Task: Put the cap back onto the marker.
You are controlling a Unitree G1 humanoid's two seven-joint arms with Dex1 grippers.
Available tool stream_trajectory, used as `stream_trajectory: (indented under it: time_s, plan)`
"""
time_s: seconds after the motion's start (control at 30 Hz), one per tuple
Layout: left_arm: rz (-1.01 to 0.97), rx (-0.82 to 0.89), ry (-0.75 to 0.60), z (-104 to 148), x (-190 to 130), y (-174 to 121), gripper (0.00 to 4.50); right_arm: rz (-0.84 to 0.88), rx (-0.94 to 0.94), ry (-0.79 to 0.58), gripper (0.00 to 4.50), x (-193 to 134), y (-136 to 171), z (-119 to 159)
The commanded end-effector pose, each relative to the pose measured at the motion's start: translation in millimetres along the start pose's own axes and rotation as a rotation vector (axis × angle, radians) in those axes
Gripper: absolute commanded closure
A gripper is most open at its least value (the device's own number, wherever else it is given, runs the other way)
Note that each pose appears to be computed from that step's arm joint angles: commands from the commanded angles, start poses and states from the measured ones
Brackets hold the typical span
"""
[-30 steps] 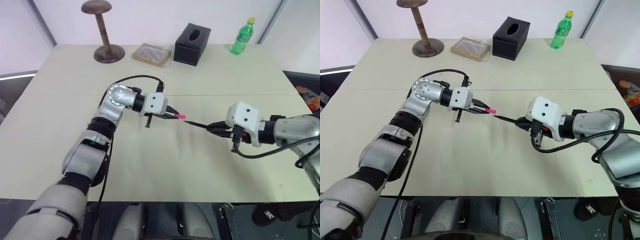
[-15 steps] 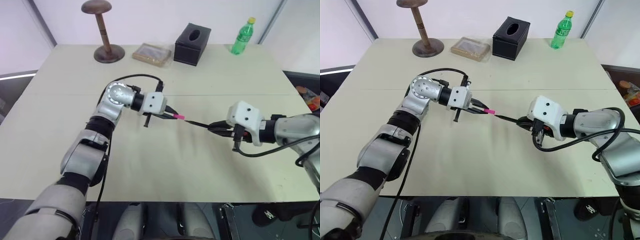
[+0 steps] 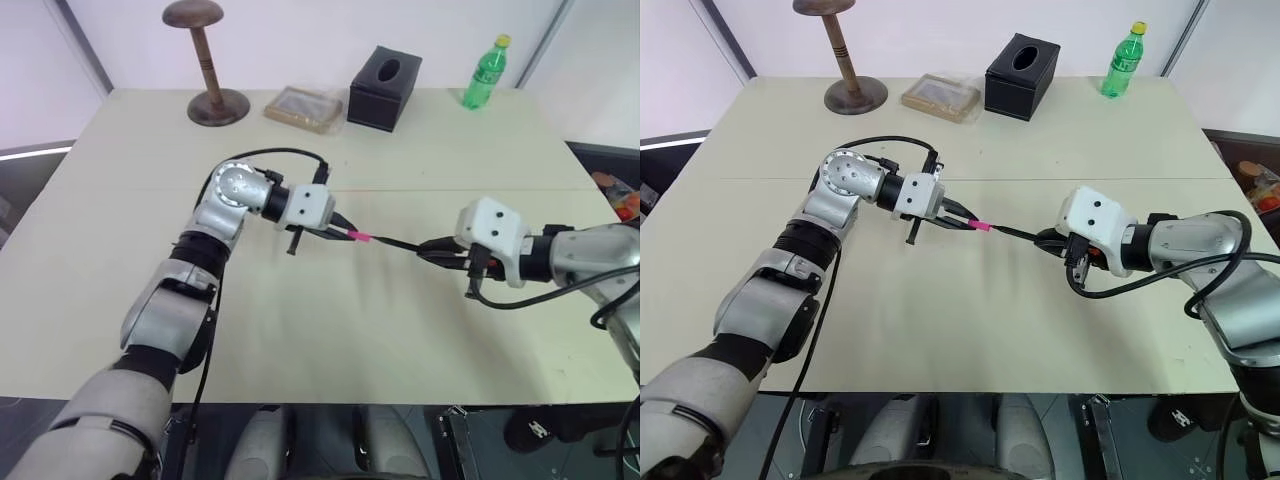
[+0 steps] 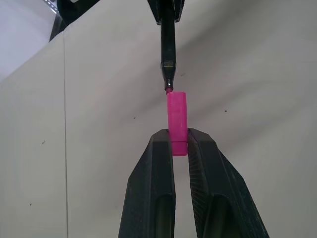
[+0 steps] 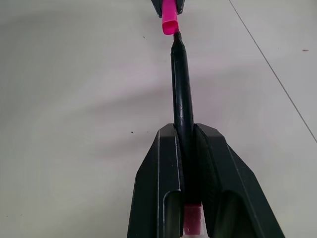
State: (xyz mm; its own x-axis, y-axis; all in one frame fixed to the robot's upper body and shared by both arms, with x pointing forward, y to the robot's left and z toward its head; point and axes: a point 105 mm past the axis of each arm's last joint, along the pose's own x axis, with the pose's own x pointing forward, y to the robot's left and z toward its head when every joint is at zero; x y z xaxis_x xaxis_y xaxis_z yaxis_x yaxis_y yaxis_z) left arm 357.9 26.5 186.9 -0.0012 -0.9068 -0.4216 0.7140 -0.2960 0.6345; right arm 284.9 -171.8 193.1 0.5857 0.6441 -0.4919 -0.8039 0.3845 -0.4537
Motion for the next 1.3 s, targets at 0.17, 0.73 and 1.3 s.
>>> stream_trajectory:
  time_s: [0.17, 0.73, 1.3]
  plan:
    - [0.028, 0.033, -0.020, 8, -2, 6, 4.50, -0.010, -0.043, -0.015, 4.45, -3, -1, 10]
    - [0.023, 0.044, -0.018, 8, 4, 5, 4.50, -0.001, -0.042, -0.023, 4.45, -1, 2, 13]
    - [-0.013, 0.062, -0.029, 9, 12, -1, 4.50, 0.005, -0.055, -0.044, 4.45, 3, 1, 23]
